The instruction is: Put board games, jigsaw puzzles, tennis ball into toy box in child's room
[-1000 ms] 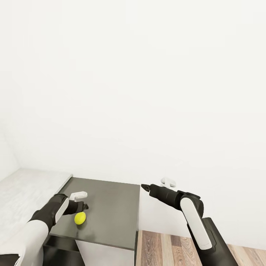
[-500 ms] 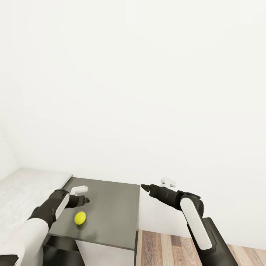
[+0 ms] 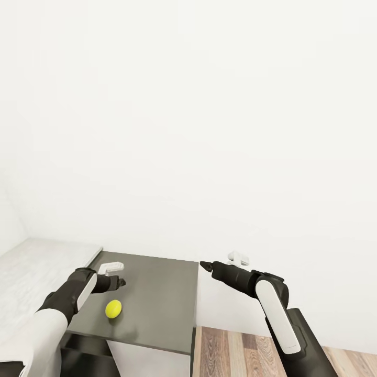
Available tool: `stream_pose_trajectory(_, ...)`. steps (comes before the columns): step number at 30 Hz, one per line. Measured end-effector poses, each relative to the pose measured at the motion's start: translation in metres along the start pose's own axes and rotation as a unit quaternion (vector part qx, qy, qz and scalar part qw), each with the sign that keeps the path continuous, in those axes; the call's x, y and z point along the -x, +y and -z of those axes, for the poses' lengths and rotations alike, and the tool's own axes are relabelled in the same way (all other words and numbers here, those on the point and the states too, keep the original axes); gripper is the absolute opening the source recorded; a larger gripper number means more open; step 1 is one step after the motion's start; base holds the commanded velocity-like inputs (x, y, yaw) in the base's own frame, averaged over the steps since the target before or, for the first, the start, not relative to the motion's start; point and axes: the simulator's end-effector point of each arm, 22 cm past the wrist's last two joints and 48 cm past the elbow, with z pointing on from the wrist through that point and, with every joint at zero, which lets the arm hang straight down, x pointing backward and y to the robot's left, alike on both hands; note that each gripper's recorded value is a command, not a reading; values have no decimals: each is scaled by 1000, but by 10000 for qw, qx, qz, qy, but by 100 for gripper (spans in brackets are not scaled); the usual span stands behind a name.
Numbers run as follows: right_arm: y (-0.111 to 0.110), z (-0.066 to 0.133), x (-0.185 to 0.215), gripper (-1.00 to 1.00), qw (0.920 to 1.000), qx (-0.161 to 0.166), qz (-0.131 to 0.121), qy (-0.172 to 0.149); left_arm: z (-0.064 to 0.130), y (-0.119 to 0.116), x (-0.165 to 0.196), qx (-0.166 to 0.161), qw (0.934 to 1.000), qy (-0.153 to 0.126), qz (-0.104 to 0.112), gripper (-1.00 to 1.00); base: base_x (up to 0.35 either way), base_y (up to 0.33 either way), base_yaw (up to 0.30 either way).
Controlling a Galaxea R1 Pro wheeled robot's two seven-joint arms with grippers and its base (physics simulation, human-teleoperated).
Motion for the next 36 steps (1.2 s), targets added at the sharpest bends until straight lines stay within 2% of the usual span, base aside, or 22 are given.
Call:
stream_pose_trajectory(9,-5,-2,2,100,10000,-1,-7,-40,-5,2,0,23,10000,-5,-12,100,0,0,0)
stream_pose_trajectory(12,-22,6,14,100,9999,-20,-69,-142,-5,2,0,21,10000,-7,-14,100,0,0,0)
stream_pose_trajectory(14,-27,16,27,100,9992,245,-170,-265,-5,2,0,20,10000,-7,-15,100,0,0,0)
stream_pose_trajectory(15,-26,18,31,100,9987,362,-197,-298,-5,2,0,21,10000,-7,-16,100,0,0,0)
stream_pose_trajectory(17,-18,28,42,100,9956,794,-280,-413,-6,1,0,14,10000,-6,-18,100,0,0,0)
stream_pose_trajectory(19,-16,33,48,100,9932,1006,-315,-486,-7,0,0,9,10000,-5,-20,100,0,0,0)
stream_pose_trajectory(26,-24,38,56,100,9912,1149,-315,-575,-12,2,-1,29,10000,-5,-22,100,0,0,0)
stream_pose_trajectory(36,-31,33,54,100,9909,1170,-312,-592,-21,5,-4,47,10000,12,-18,100,0,0,0)
